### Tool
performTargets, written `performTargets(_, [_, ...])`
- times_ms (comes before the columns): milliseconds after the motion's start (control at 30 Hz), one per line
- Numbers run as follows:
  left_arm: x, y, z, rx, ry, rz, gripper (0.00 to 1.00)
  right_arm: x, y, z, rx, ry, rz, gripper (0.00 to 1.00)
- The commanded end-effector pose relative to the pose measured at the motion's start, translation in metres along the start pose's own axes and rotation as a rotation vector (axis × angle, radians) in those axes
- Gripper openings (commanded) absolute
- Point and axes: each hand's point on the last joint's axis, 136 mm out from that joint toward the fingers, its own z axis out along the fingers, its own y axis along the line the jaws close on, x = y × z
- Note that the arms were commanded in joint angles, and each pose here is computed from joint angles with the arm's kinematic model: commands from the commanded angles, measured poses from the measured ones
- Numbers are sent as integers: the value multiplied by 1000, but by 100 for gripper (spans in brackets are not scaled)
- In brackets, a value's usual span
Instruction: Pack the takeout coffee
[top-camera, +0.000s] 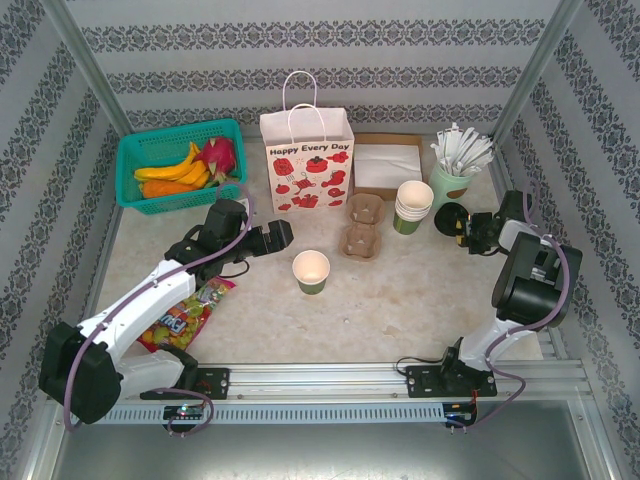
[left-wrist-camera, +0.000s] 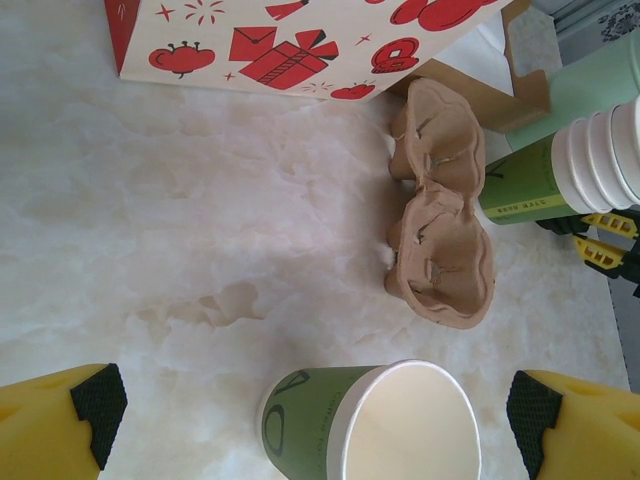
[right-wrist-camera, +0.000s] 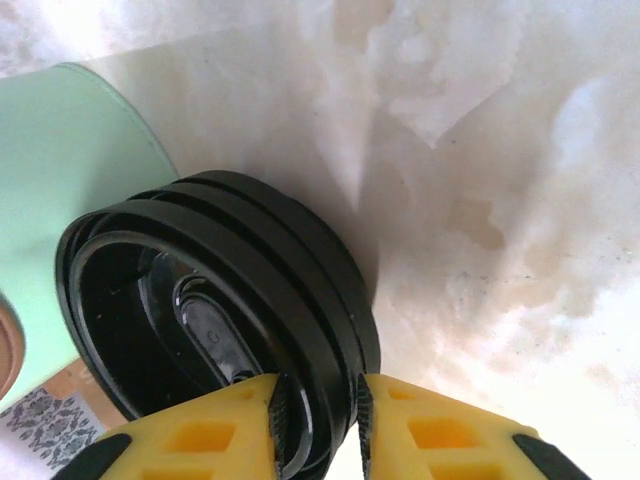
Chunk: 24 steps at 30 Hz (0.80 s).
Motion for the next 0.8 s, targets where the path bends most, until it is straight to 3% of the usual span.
performTargets(0, [-7, 1, -2, -12, -15, -2, 100, 4, 9, -8, -21, -14, -49, 30])
performTargets(233, [-7, 1, -3, -11, -16, -4, 100, 4, 9, -8, -25, -10, -60, 22])
performTargets(467, [-6, 3, -4, -17, -17, -4, 100, 4, 5, -6, -15, -13, -66, 20])
performTargets(767, [-8, 4, -7, -23, -34, 5, 100, 6, 14, -33, -32, -79, -188, 8])
